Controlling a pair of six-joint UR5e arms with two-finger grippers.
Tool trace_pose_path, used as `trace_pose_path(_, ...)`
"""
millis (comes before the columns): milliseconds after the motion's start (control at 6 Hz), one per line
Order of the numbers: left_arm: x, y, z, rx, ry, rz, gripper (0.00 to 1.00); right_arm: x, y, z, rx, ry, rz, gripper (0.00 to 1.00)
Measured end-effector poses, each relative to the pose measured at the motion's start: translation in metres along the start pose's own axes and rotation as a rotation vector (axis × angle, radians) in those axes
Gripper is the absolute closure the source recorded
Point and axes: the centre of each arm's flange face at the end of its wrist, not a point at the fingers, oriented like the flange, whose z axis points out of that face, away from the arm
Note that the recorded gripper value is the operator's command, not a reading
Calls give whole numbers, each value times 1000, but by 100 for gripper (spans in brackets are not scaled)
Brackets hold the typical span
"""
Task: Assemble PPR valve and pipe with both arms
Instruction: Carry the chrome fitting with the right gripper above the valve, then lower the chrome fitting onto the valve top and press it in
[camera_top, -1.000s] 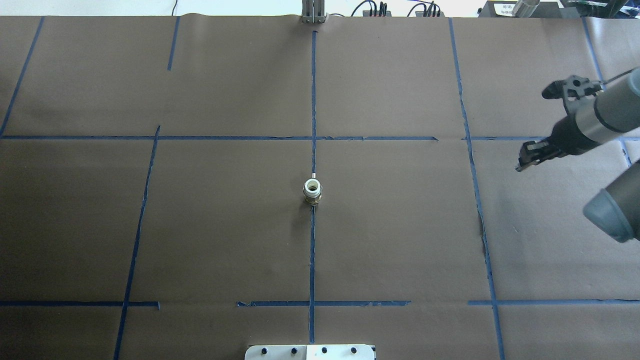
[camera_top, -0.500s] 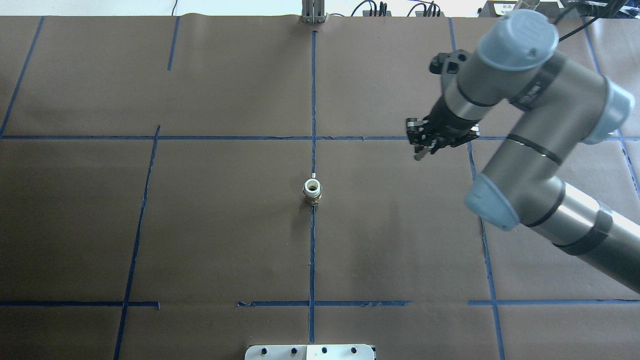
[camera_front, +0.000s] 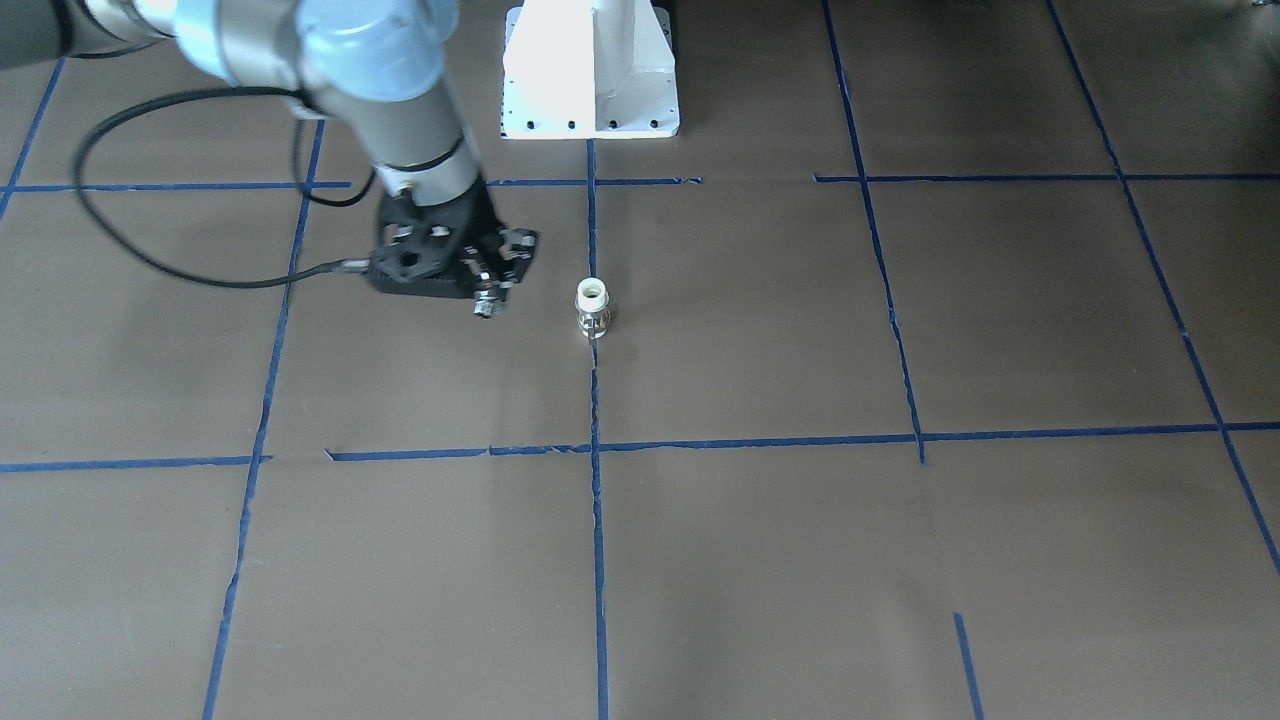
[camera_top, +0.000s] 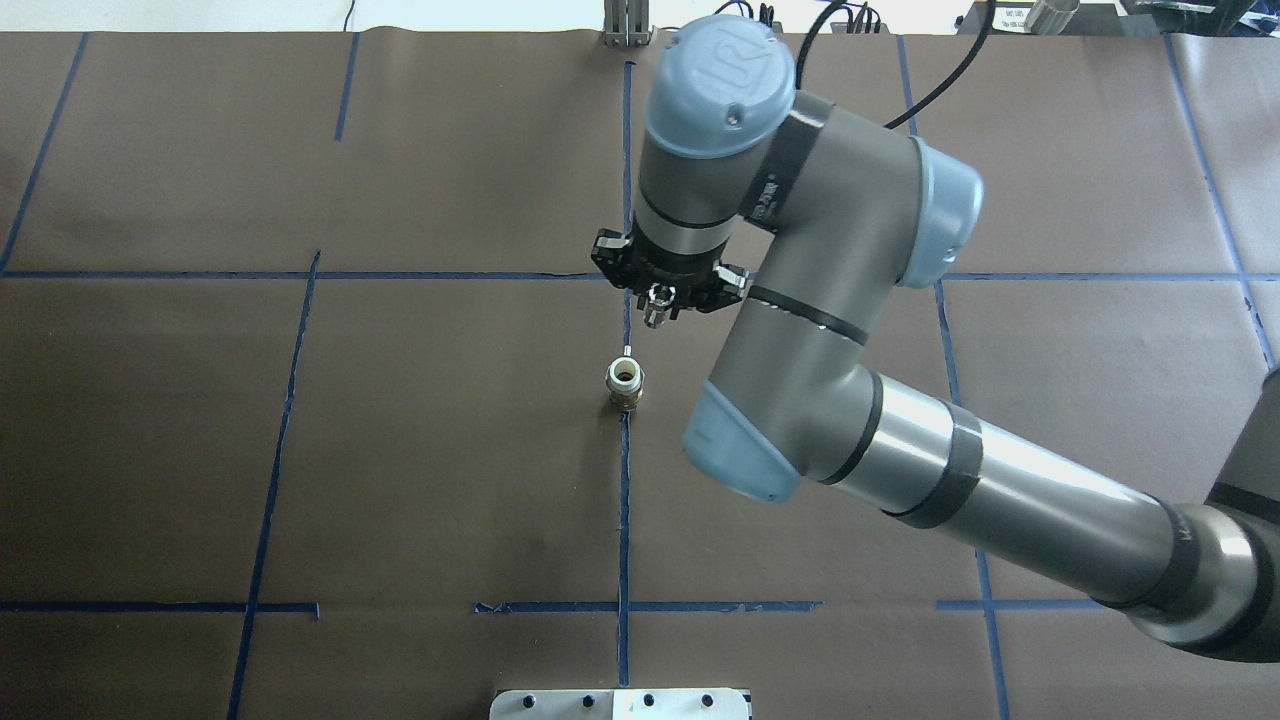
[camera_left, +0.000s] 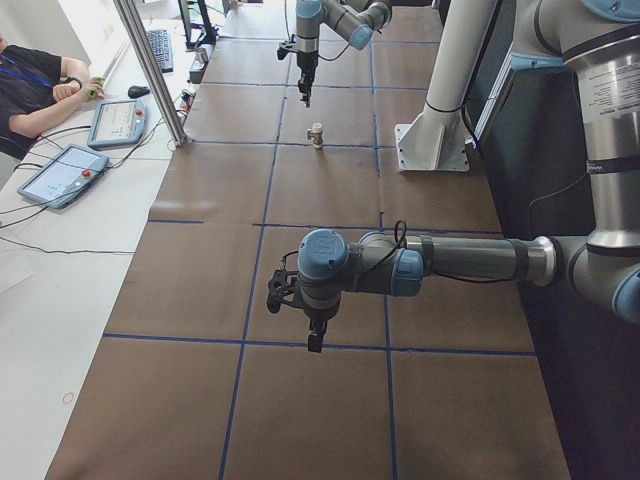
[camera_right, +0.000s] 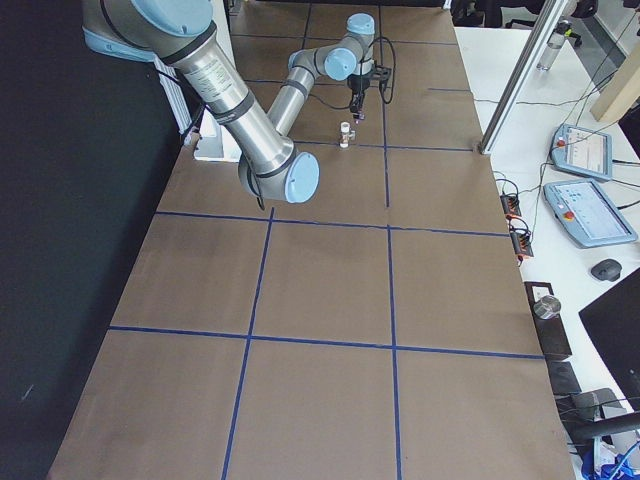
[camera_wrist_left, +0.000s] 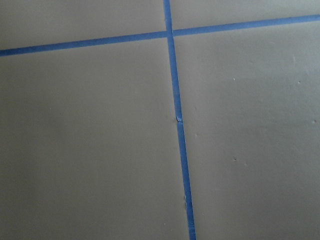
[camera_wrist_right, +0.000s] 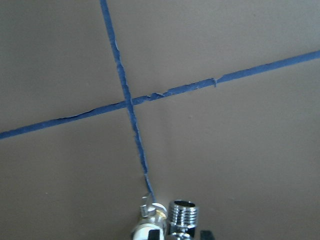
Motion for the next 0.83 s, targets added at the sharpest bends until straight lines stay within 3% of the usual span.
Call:
trace_pose_path(500, 1, -1, 0, -1, 2, -1, 0, -19, 32, 16, 20, 28, 199, 98)
trace_pose_path(833, 1, -2, 0, -1, 2, -1, 0, -18, 43, 28, 34, 57, 211, 98)
